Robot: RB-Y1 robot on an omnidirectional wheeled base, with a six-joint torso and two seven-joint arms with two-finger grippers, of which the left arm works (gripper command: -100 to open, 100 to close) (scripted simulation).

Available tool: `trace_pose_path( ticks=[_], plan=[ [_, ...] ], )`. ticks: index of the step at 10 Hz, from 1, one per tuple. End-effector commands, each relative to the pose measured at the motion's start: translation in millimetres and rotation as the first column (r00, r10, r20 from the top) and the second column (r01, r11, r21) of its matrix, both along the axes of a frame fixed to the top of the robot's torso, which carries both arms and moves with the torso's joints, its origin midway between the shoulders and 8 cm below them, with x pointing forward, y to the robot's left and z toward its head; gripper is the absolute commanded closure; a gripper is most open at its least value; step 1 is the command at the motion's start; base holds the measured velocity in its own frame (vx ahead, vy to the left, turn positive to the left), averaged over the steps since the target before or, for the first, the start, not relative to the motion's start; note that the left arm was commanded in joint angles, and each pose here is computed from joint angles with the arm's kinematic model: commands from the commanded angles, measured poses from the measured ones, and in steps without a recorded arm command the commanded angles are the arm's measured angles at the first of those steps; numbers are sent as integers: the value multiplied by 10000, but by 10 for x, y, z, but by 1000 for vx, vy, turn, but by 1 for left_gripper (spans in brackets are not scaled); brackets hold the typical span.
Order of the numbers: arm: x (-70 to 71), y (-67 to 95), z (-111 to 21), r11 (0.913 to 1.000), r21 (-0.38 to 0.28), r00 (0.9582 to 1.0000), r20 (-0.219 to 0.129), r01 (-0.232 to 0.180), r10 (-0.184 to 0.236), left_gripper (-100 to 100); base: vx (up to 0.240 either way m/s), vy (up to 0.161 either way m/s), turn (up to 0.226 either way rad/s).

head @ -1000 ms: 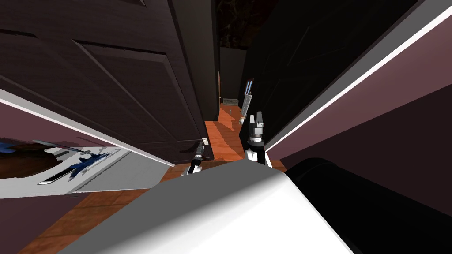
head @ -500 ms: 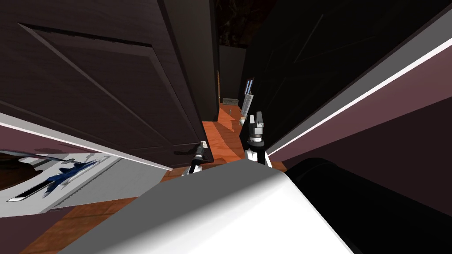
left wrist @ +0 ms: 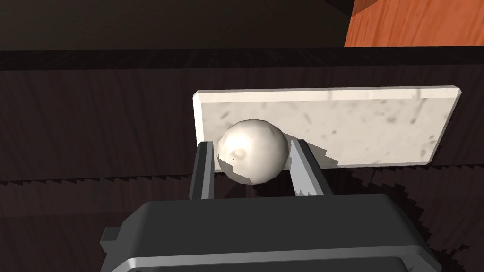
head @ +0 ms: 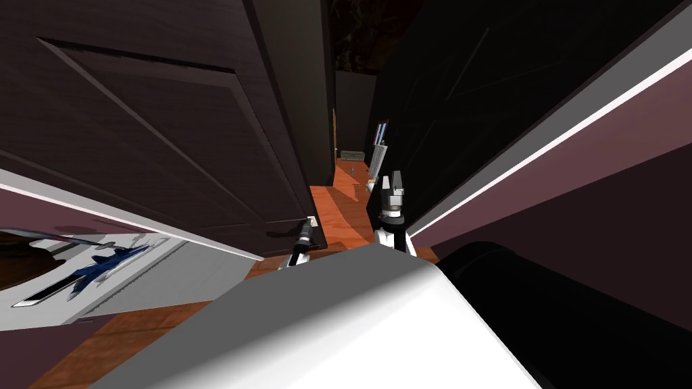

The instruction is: Push the door open

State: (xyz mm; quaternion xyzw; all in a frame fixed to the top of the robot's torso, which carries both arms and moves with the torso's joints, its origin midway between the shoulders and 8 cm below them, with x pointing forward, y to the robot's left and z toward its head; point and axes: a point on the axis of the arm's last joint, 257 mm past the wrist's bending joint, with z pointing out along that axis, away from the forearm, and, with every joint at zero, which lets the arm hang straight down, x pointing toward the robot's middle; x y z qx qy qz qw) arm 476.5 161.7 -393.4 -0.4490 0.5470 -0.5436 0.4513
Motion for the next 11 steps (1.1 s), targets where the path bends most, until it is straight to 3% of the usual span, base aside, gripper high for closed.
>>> trace_pose_path(
  ticks=[1,6,11],
  plan=[
    [12,99,-1,9998,59,9999,5,-168,168,100,109,-5,21],
    [43,387,2,9973,190,9975,27,-708,708,100,181,-80,44],
    [67,761,15,9885,277,9889,65,-1489,1488,100,182,-72,60]
  ],
)
